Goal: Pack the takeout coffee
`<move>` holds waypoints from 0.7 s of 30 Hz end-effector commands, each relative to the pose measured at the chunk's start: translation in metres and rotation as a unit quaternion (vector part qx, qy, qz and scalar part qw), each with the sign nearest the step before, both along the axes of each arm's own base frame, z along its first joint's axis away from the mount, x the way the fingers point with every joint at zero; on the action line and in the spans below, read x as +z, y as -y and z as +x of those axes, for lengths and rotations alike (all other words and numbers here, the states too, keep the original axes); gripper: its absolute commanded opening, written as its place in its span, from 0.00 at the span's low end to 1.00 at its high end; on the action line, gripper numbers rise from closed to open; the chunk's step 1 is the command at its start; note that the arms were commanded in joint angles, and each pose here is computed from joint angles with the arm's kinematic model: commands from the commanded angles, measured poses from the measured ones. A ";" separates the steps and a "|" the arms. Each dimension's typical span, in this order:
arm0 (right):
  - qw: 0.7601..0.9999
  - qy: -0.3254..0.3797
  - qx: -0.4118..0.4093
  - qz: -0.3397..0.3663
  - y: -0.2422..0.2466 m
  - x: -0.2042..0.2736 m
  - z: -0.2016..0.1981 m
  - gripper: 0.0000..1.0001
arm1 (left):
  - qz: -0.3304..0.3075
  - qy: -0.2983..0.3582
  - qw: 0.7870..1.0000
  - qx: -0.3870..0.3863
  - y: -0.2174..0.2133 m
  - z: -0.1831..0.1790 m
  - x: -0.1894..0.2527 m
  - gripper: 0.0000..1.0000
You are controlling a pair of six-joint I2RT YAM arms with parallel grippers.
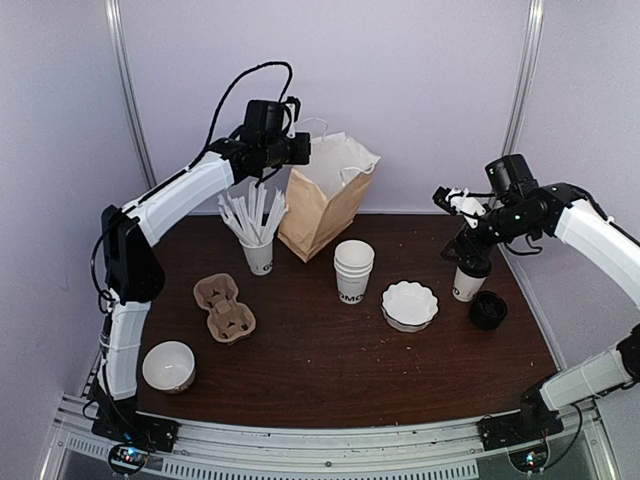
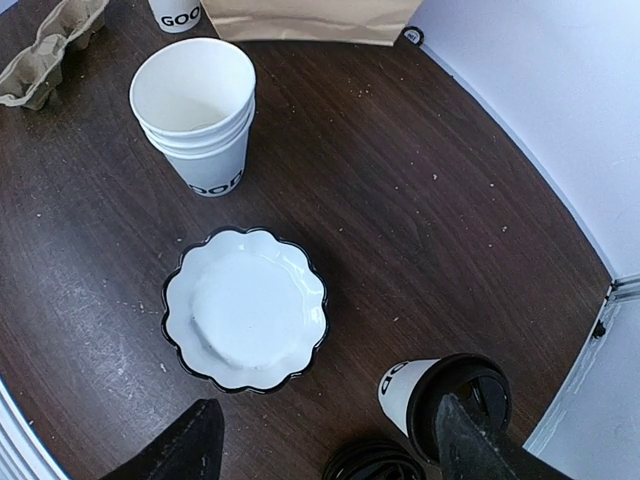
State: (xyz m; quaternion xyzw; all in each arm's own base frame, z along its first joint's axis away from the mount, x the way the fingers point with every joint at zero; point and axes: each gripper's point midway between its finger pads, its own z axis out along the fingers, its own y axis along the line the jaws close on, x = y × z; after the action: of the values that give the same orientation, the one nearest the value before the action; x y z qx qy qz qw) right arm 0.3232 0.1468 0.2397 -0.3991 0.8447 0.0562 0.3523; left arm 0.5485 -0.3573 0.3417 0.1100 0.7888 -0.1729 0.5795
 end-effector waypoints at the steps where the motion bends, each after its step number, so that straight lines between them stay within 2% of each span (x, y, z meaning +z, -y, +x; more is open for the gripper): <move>1: 1.000 0.015 -0.013 0.007 0.006 0.008 0.003 0.76 | -0.085 0.136 0.985 -0.062 -0.003 -0.044 0.130 0.00; 5: 0.999 0.016 -0.029 0.023 0.013 0.014 0.008 0.76 | -0.106 0.175 0.973 -0.106 -0.006 -0.085 0.177 0.00; 12: 0.997 0.029 -0.067 0.037 0.033 0.029 0.020 0.76 | -0.143 0.187 0.946 -0.224 -0.006 -0.161 0.227 0.00; 15: 0.996 0.033 -0.079 0.035 0.040 0.030 0.022 0.76 | -0.155 0.162 0.935 -0.273 -0.004 -0.188 0.227 0.00; 21: 0.994 0.046 -0.092 0.035 0.050 0.040 0.021 0.76 | -0.164 0.065 0.910 -0.374 0.000 -0.253 0.204 0.00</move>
State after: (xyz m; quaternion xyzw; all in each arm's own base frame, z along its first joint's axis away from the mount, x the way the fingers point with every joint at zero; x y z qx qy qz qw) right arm 0.3438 0.1023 0.2527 -0.3227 0.8691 0.0423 0.3725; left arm 0.3395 -0.3432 0.5686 0.2647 0.5953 -0.4362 0.6207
